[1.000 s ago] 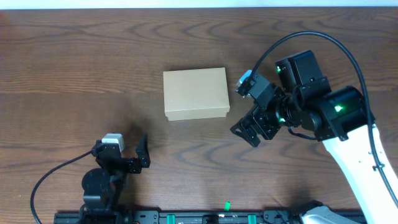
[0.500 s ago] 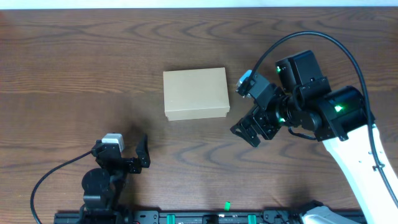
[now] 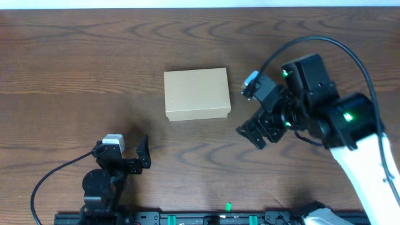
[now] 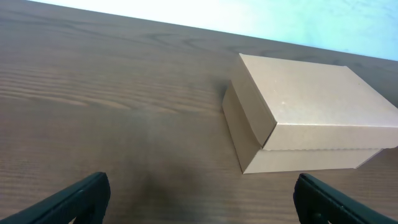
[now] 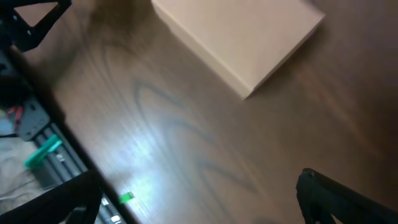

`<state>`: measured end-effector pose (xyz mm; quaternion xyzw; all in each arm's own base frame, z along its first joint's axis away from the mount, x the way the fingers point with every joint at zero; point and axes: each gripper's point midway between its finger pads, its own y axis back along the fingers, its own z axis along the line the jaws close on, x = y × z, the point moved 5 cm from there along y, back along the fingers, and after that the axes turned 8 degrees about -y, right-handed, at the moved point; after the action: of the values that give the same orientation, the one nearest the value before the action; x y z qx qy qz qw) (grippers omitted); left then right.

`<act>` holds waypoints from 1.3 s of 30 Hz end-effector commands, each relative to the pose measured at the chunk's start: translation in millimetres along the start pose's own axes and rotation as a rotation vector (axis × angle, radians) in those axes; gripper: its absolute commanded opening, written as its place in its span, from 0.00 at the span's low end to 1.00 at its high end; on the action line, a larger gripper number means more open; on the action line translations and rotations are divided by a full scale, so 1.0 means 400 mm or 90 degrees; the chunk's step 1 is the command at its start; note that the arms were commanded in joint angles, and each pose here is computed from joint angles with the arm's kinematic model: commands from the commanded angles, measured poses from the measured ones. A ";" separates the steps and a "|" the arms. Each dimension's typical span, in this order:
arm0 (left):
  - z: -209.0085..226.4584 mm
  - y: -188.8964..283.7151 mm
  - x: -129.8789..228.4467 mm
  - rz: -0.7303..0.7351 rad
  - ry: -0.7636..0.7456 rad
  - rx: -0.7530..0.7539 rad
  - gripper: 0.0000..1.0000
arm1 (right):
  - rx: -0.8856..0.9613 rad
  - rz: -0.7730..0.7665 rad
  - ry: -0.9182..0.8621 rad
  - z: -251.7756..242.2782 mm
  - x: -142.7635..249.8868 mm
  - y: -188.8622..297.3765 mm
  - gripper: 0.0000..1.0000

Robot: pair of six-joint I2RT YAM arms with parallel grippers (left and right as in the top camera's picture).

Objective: Pack container

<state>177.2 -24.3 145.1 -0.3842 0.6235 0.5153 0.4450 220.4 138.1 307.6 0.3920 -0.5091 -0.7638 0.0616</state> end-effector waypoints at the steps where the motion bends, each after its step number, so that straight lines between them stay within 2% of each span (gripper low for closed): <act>1: 0.003 -0.008 0.021 0.011 0.007 -0.005 0.95 | 0.028 -0.051 0.070 0.016 0.021 0.048 0.99; 5: 0.003 -0.008 0.021 0.011 0.007 -0.005 0.95 | 0.032 -0.107 0.137 0.043 0.067 0.052 0.99; 14: 0.003 -0.008 0.021 0.011 0.007 -0.005 0.95 | 0.007 -0.221 0.240 0.102 0.262 -0.034 0.99; 21: 0.003 -0.008 0.021 0.011 0.007 -0.005 0.95 | 0.000 -0.274 0.234 0.086 0.408 -0.159 0.99; 31: 0.003 -0.008 0.021 0.011 0.007 -0.005 0.95 | -0.022 -0.292 0.221 0.079 0.472 -0.241 0.99; 39: 0.003 -0.008 0.021 0.011 0.007 -0.005 0.95 | -0.030 -0.305 0.119 0.064 0.475 -0.276 0.99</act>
<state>177.7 -23.9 145.6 -0.3861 0.6218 0.5155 0.4457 106.9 114.9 123.4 0.5994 -0.3771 -0.7043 -0.0495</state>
